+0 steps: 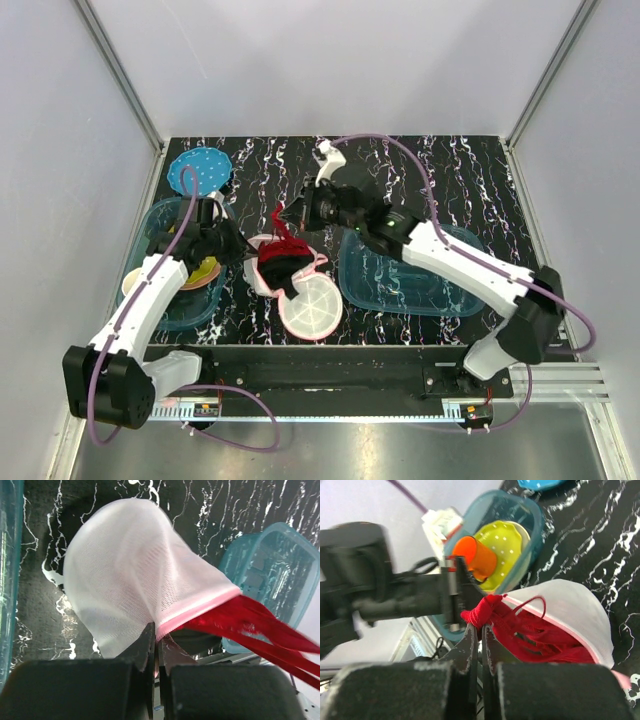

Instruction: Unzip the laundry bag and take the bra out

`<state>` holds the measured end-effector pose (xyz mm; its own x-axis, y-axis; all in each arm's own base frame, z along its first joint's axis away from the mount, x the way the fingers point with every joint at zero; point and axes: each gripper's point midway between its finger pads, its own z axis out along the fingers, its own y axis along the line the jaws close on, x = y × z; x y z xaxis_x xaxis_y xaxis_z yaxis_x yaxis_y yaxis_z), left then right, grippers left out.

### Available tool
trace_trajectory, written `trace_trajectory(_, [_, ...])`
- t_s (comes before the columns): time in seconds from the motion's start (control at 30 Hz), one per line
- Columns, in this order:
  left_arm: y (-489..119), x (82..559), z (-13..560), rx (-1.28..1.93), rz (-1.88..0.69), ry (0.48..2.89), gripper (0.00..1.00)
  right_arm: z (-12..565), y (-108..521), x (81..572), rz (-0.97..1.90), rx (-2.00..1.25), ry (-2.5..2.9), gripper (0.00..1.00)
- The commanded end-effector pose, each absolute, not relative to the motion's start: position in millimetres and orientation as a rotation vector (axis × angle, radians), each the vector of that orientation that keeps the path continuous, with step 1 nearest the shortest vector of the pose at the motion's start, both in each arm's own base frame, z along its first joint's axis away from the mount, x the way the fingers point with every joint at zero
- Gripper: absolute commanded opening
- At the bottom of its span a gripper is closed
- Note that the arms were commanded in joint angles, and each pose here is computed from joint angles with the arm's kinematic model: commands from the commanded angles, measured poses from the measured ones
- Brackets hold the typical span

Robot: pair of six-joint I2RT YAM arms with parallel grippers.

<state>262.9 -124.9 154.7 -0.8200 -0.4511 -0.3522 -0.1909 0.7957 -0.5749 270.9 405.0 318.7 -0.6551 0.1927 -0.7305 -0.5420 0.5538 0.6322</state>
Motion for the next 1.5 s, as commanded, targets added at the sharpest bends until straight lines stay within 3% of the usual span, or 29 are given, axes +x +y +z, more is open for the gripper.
trace_trajectory(0.0, [-133.1, 258.0, 173.4, -0.51, -0.818, 2.456, 0.0, 267.4, 423.6, 277.7, 1.136, -0.296, 2.107, 0.0])
trace_trajectory(0.3, [-138.1, 265.4, 162.3, -0.535, -0.845, 2.476, 0.0, 231.0, 418.5, 277.5, 1.022, -0.344, 2.23, 0.01])
trace_trajectory(0.33, [-138.7, 266.0, 161.2, -0.533, -0.847, 2.48, 0.0, 212.5, 413.9, 274.9, 0.963, -0.359, 2.308, 0.05])
trace_trajectory(0.37, [-139.4, 266.3, 161.5, -0.53, -0.853, 2.48, 0.0, 207.9, 412.3, 274.0, 0.939, -0.383, 2.328, 0.21])
trace_trajectory(0.43, [-139.0, 267.1, 161.6, -0.526, -0.849, 2.476, 0.0, 213.3, 405.8, 271.9, 0.912, -0.387, 2.338, 0.29])
trace_trajectory(0.57, [-135.6, 268.1, 155.6, -0.542, -0.829, 2.466, 0.0, 239.3, 381.6, 270.5, 0.889, -0.282, 2.257, 0.67])
trace_trajectory(0.67, [-137.2, 268.6, 151.9, -0.546, -0.842, 2.475, 0.0, 233.2, 355.3, 266.9, 0.821, -0.21, 2.248, 0.75])
trace_trajectory(0.87, [-136.9, 270.2, 155.0, -0.537, -0.842, 2.466, 0.0, 187.4, 344.2, 248.2, 0.818, -0.162, 2.344, 0.67])
trace_trajectory(1.1, [-136.0, 269.6, 156.1, -0.535, -0.835, 2.465, 0.0, 137.7, 383.1, 230.1, 0.788, -0.271, 2.47, 0.7])
trace_trajectory(1.27, [-134.4, 268.2, 155.4, -0.53, -0.825, 2.461, 0.0, 116.9, 398.2, 235.2, 0.775, -0.291, 2.502, 0.81])
trace_trajectory(1.47, [-132.1, 266.1, 153.3, -0.535, -0.809, 2.462, 0.0, 117.4, 405.5, 245.2, 0.762, -0.276, 2.459, 0.75])
